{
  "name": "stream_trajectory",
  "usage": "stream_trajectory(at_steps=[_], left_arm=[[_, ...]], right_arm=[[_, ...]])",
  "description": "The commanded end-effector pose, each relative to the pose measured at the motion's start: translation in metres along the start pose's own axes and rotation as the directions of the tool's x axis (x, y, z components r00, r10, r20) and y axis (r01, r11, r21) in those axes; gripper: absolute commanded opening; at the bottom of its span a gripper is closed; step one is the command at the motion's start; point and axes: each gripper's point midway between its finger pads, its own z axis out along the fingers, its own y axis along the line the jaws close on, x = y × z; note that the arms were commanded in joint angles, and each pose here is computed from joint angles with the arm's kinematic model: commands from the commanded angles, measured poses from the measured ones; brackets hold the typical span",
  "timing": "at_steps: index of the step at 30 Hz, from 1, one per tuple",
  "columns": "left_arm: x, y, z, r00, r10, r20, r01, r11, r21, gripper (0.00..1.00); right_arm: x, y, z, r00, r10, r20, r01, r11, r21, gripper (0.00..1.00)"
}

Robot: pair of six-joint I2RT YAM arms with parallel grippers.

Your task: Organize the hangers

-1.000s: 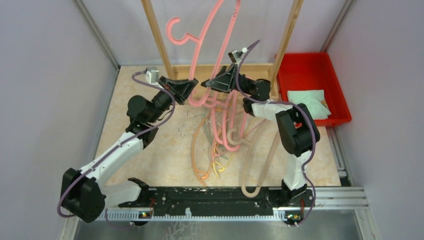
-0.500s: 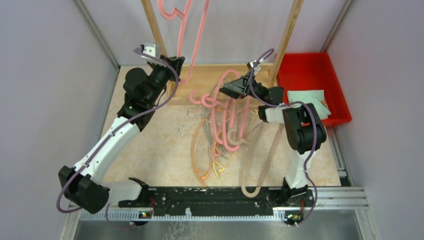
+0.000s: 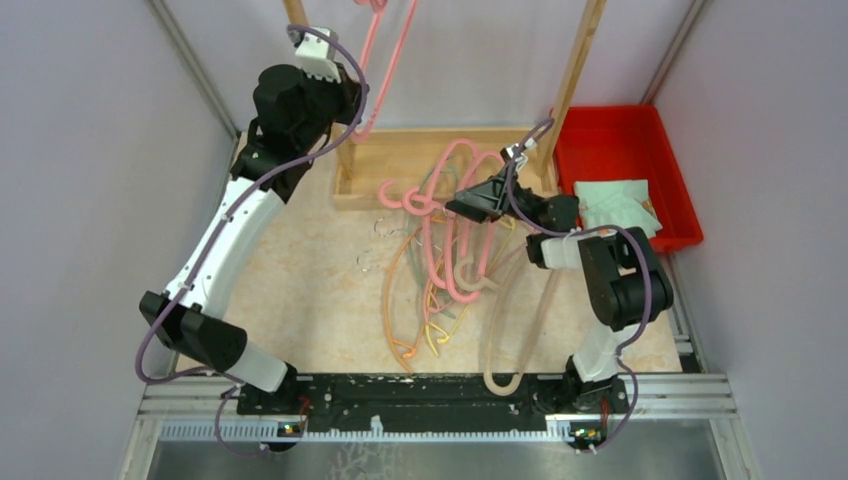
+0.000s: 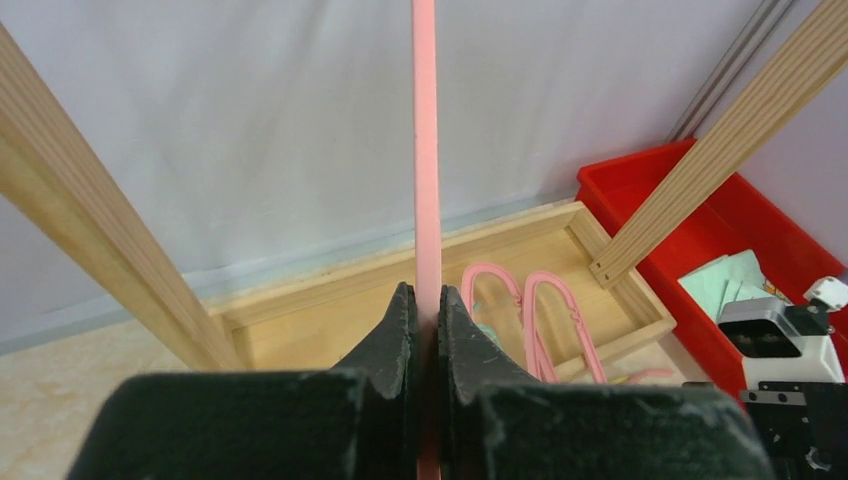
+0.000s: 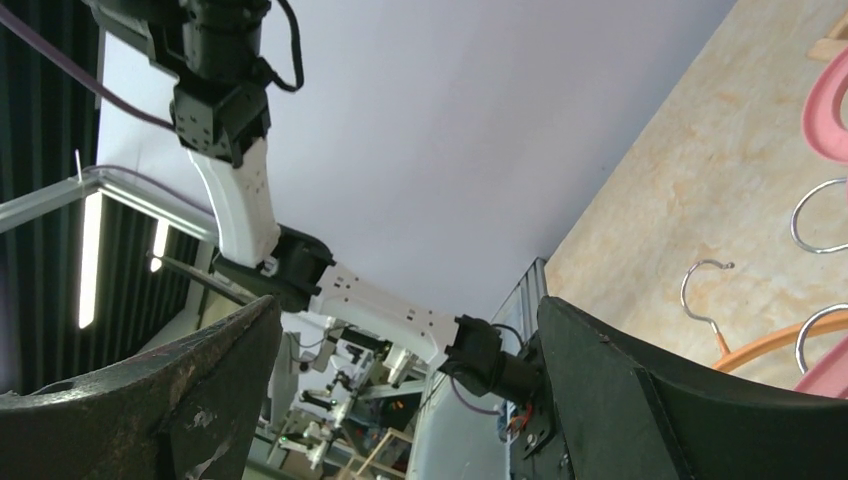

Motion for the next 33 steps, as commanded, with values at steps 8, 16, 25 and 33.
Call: stream_trajectory(at_steps=[8, 16, 25, 33], left_arm=[[0.011, 0.054, 0.014, 0.991, -0.038, -0.131, 0.027, 0.995, -0.091, 0.00], [0.031, 0.073, 0.011, 0.984, -0.052, -0.169, 0.030, 0.991, -0.128, 0.29], [0.009, 0.065, -0.027, 0.995, -0.008, -0.096, -0.003, 0.994, -0.107, 0.97], [-0.002, 0.057, -0.068, 0.999, -0.013, -0.047, 0.008, 0.994, -0.106, 0.99]], right_arm=[[0.020, 0.043, -0.019, 0.982, -0.188, 0.000, 0.188, 0.979, -0.081, 0.99], [0.028, 0.020, -0.027, 0.980, -0.197, -0.029, 0.198, 0.980, 0.033, 0.99], [0.026, -0.038, -0.058, 0.936, -0.333, -0.114, 0.347, 0.820, 0.455, 0.99], [0.027, -0.076, -0.104, 0.916, -0.338, -0.214, 0.385, 0.601, 0.701, 0.99]])
